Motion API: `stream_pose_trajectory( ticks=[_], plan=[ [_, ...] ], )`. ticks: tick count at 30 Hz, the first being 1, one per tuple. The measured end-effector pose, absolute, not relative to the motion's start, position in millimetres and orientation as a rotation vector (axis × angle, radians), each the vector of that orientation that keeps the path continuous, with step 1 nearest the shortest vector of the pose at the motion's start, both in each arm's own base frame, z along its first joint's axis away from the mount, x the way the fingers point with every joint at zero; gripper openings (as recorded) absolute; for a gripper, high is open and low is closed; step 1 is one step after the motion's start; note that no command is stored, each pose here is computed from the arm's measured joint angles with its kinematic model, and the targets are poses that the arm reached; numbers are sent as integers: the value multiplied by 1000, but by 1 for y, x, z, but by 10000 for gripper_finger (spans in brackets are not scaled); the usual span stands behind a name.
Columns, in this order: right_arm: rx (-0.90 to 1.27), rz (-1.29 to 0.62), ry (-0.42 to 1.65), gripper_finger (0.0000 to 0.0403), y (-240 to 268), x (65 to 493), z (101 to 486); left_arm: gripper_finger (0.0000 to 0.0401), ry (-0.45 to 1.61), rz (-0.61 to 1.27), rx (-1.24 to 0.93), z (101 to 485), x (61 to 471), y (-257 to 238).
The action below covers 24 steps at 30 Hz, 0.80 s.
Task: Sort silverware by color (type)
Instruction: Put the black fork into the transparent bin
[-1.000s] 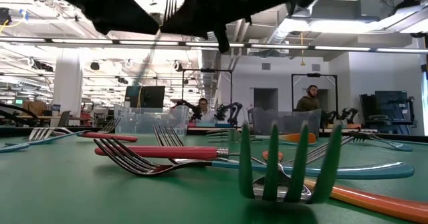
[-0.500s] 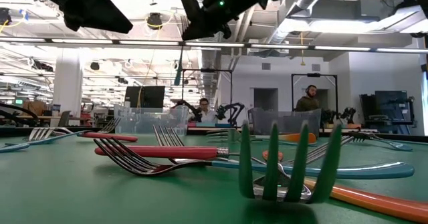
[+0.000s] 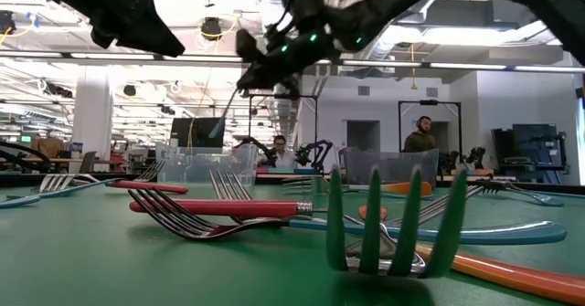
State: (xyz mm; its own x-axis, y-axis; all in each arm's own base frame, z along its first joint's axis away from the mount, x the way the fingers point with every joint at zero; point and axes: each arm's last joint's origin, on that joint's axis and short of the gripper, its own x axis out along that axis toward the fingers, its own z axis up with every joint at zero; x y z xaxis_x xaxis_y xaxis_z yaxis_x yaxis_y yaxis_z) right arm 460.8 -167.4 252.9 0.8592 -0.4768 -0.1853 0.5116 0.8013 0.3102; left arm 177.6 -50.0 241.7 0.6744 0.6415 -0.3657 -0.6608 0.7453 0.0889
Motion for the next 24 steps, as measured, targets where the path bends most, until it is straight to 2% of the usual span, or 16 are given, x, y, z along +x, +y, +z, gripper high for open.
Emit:
stream_pose_trajectory(
  ticks=[5, 12, 19, 24],
  plan=[
    [441, -537, 30, 18, -180, 479, 246, 98, 399, 731, -49, 241, 177, -50],
    [530, -500, 69, 35, -183, 504, 215, 98, 408, 745, -66, 239, 175, -49],
    [575, -482, 130, 120, -188, 508, 202, 98, 432, 739, -116, 236, 173, -49],
    [561, -504, 160, 181, -190, 501, 215, 98, 436, 743, -148, 234, 170, -51]
  ],
)
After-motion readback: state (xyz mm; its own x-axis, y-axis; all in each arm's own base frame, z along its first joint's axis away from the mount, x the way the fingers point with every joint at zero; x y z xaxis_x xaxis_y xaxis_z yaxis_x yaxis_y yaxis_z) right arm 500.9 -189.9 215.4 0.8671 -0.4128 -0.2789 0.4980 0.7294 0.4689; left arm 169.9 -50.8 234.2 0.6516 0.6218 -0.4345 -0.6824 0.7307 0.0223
